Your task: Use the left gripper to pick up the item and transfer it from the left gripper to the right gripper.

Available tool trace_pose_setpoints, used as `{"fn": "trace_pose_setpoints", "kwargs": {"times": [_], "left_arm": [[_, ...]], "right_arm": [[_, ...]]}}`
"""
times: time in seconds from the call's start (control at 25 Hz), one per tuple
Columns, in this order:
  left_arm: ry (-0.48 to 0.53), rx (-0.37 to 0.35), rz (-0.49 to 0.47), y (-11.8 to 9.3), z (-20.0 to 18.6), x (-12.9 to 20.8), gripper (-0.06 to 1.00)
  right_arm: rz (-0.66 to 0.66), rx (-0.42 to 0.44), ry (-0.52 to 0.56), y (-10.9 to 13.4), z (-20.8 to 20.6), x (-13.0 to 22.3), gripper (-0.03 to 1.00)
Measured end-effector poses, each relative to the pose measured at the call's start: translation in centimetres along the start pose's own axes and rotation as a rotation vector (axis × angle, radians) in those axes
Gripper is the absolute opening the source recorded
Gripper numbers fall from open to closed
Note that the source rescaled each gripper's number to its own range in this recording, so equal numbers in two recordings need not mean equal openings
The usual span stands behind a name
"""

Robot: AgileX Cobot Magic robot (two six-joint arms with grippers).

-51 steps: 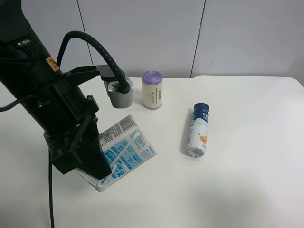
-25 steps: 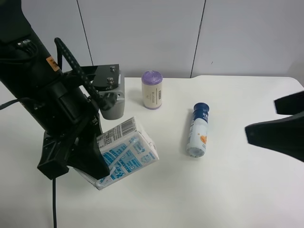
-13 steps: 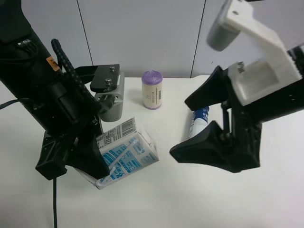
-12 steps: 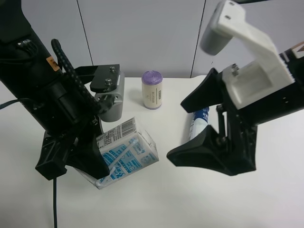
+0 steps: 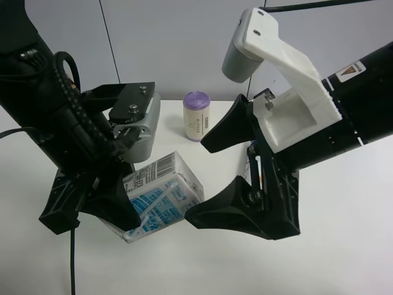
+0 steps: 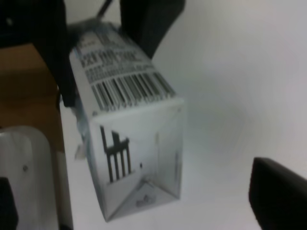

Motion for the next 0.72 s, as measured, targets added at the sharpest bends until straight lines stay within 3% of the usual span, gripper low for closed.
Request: {"fn": "trace_pose_setpoints", "kwargs": {"times": [0.2,0.72], "left_arm": [[-0.022,-0.004,0.025,0.1,0.0,-0.3,0.0],[-0.214,0.014,0.126,-0.4,-0.3,-3.2,0.0]], "right_arm": [[-0.003,-0.01,-0.03,0.1,0.2,-0.5,0.93],[-0.012,-0.011,-0.048,0.1,0.1,-0.7,0.93]]}}
Point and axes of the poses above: a point on each arm's last joint axis where the gripper is mounted, z pointing out along that axis toward the gripper, y along the wrist's bending axis when the last joint is at zero, x = y × z, the point moved 6 cm from there along z, pointing out along that axis toward the gripper, and after that the axes turned 8 degrees about z, right-handed, at the moved point
